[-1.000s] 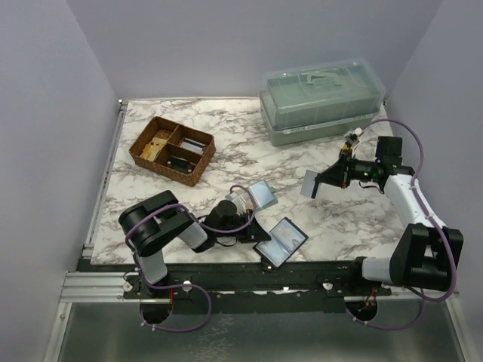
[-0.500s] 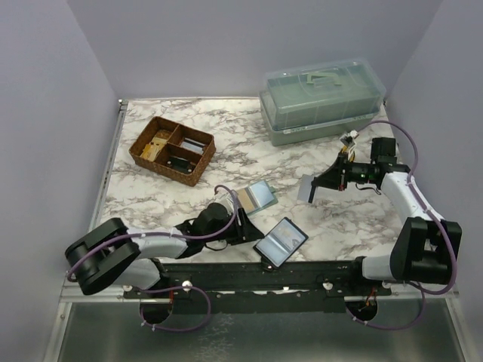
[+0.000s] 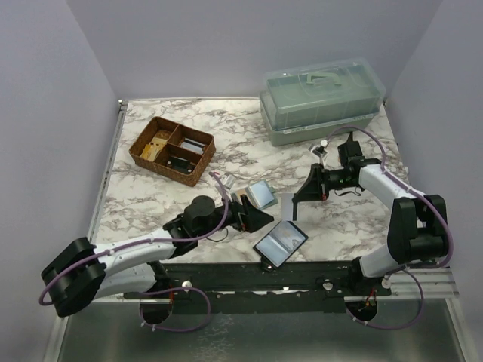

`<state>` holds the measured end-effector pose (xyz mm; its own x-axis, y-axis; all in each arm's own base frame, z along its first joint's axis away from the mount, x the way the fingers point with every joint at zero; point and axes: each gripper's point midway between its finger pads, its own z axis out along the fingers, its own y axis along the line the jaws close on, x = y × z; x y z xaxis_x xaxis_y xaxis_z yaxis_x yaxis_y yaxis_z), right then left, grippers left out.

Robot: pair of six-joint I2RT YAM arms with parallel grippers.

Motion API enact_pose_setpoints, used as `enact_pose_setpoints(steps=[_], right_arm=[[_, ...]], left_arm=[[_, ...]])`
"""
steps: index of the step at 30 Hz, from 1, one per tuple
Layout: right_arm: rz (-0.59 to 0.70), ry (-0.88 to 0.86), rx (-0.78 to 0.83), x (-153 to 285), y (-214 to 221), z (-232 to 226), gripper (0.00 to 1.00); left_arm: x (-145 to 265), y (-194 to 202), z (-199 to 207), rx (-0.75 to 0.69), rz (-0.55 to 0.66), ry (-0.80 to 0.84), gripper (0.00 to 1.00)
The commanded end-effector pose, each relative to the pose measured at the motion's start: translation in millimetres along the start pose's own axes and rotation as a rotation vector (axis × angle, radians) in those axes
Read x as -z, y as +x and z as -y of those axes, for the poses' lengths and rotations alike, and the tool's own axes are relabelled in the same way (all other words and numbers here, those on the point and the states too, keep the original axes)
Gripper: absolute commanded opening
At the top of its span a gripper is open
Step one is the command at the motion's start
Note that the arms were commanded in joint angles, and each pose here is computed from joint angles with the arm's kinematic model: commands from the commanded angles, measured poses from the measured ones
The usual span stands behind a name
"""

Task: Take the credit cards out of the card holder
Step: Place the credit card in the storage box.

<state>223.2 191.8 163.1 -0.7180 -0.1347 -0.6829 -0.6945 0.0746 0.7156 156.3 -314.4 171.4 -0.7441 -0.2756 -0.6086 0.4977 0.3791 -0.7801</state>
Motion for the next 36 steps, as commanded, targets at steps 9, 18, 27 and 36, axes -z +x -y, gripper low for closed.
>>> enact_pose_setpoints(steps=[9,18,27,36], right_arm=[[0.024,-0.105,0.014,-6,-9,-17,0.00],[0.024,-0.121,0.010,-7,-9,-19,0.00],[0.011,-0.106,0.010,-8,-7,-16,0.16],[-0.019,0.117,0.090,4,-16,0,0.74]], left_arm=[[-61,-8,21,-0.032,-0.033,0.140,0.88],[-74,-5,27,0.004,-0.032,0.222,0.69],[-79,9,31,0.032,-0.123,0.278,0.00],[-38,-8,0,0.141,-0.011,0.121,0.00]])
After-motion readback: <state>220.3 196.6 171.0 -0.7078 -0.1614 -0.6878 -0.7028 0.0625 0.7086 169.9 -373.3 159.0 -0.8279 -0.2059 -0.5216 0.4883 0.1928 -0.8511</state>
